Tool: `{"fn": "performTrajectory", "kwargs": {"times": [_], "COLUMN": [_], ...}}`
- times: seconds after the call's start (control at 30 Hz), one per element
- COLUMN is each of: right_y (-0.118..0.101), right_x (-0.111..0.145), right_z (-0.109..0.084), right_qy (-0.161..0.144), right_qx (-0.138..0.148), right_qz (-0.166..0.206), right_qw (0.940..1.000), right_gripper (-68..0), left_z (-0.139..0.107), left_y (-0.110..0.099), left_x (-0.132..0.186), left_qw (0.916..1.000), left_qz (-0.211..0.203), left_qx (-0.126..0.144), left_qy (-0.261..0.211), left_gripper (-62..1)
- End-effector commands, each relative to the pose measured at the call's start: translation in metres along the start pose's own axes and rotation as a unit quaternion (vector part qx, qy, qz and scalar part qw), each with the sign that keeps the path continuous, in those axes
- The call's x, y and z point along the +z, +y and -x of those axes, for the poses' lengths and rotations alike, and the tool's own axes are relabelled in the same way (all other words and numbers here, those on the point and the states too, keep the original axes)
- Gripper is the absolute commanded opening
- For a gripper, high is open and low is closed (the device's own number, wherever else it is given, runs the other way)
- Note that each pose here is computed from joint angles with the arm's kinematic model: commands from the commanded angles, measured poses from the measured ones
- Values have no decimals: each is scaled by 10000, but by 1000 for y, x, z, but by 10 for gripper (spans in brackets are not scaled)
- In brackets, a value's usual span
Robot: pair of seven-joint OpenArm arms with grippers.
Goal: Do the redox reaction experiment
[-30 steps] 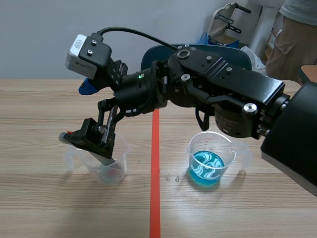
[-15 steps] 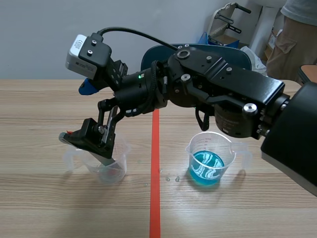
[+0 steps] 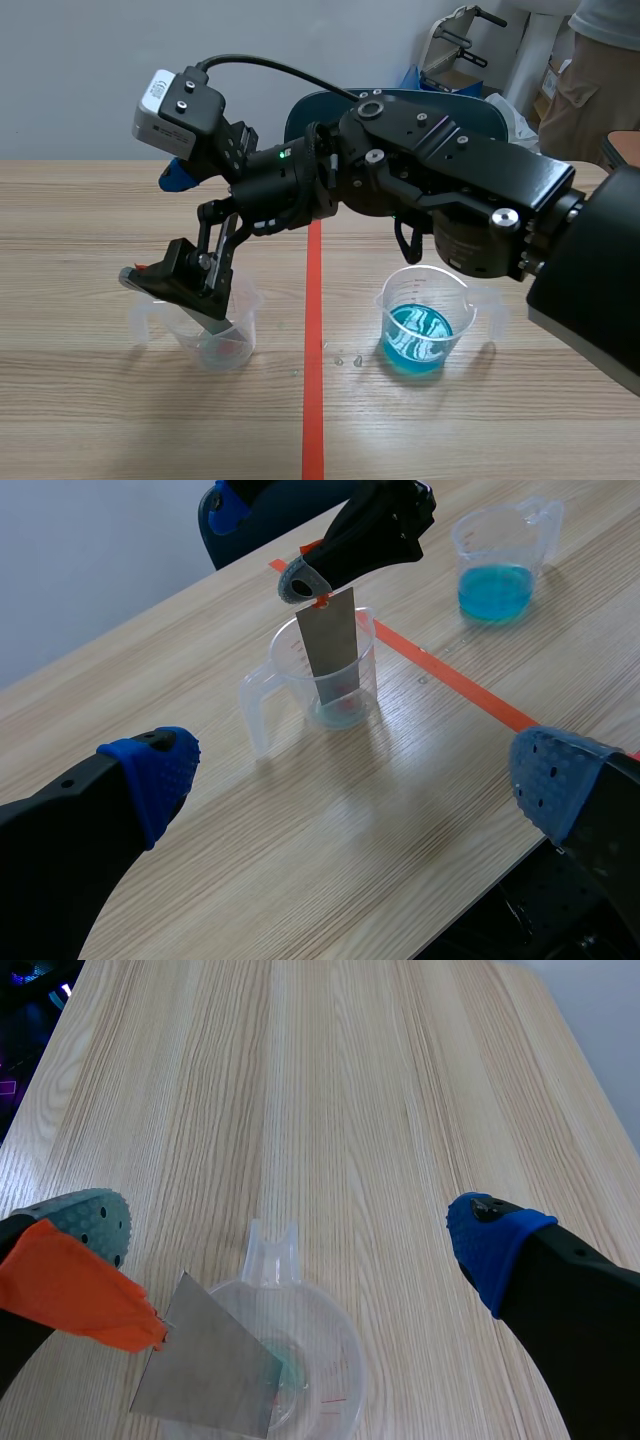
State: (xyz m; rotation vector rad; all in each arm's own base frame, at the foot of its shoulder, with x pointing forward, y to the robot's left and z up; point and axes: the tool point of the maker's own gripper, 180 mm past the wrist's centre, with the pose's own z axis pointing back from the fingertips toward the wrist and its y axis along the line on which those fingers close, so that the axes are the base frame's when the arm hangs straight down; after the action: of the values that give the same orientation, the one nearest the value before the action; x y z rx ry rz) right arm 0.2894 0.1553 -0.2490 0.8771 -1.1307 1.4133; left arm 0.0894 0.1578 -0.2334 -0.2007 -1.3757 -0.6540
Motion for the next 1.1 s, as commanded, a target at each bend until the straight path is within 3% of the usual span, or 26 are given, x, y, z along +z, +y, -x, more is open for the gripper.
{"fn": "performTrajectory", "kwargs": {"times": [0.0,1.07], "right_y": [0,4], "right_x": [-2,-3], "right_z": [-12,-6], "right_qy": [-173,-101], "right_qx": [51,-27], "right_qz": [-48,-70], "right_qw": [9998,9999], "right_gripper": [4,4], "left_z": [-5,-5], "left_y": [0,0], "left_x": [1,1], "left_qw": [9999,9999], "left_qz": [-40,-40], "left_qx": [30,30], "left_qy": [-99,-99], "left_gripper": [14,14]}}
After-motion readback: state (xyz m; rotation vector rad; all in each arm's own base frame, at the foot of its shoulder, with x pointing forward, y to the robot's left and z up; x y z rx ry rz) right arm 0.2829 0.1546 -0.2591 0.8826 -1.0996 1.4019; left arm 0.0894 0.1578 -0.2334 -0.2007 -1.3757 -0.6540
